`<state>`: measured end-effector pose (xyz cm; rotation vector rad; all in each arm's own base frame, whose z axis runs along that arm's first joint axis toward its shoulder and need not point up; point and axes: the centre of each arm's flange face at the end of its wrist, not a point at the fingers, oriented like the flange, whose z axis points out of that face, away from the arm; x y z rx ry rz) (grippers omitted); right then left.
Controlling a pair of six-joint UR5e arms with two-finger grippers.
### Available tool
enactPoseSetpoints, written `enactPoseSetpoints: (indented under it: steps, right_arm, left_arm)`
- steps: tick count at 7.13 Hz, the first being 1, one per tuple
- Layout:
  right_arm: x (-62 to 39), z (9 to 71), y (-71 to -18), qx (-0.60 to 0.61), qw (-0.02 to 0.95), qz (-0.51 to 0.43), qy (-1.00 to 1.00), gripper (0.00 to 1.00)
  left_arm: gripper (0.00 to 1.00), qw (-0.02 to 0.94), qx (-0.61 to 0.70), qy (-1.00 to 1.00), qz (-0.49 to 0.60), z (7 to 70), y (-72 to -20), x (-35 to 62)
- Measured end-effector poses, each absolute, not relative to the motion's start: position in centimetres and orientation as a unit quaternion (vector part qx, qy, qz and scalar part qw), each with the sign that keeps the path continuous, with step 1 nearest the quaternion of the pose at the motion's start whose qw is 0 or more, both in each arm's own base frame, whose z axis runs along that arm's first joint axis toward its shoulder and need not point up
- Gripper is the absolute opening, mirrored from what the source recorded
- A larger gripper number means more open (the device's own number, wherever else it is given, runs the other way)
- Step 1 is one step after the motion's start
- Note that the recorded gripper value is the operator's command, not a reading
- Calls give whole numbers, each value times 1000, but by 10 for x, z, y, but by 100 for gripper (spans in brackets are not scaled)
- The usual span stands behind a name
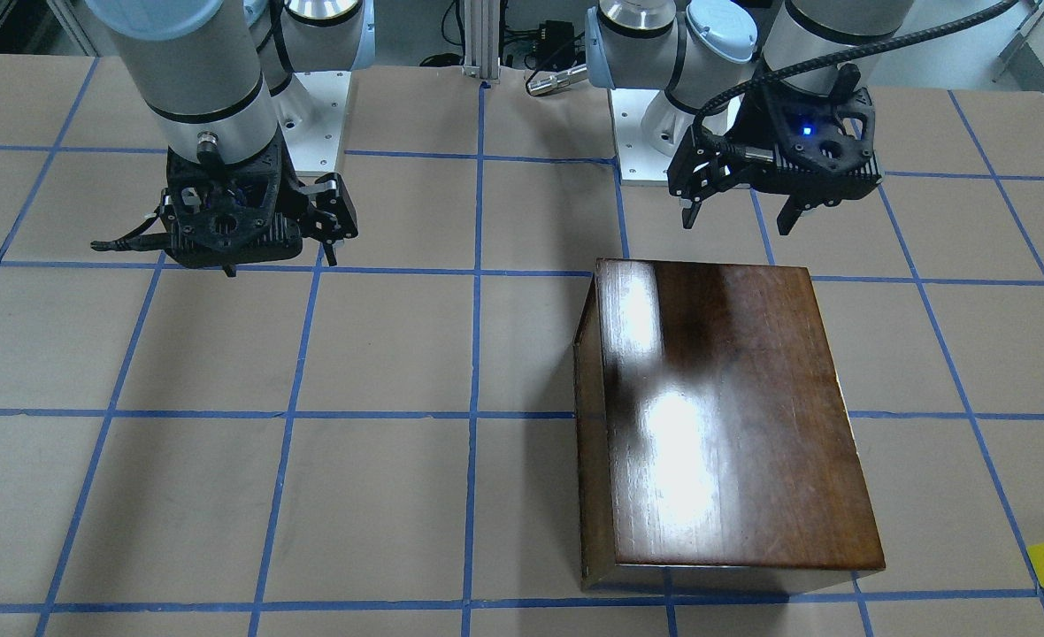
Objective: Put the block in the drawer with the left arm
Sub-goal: 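Move the left gripper off the cabinet top toward the drawer handle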
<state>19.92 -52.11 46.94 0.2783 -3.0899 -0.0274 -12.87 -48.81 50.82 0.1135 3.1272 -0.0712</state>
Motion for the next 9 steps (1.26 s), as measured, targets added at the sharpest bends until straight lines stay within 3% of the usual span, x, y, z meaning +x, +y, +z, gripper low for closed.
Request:
enactPoseSetpoints:
  steps: [9]
  right_arm:
    - [199,470,-521,90,20,-9,-996,100]
  left_arm:
    - [100,17,37,999,-26,512,-484,-122]
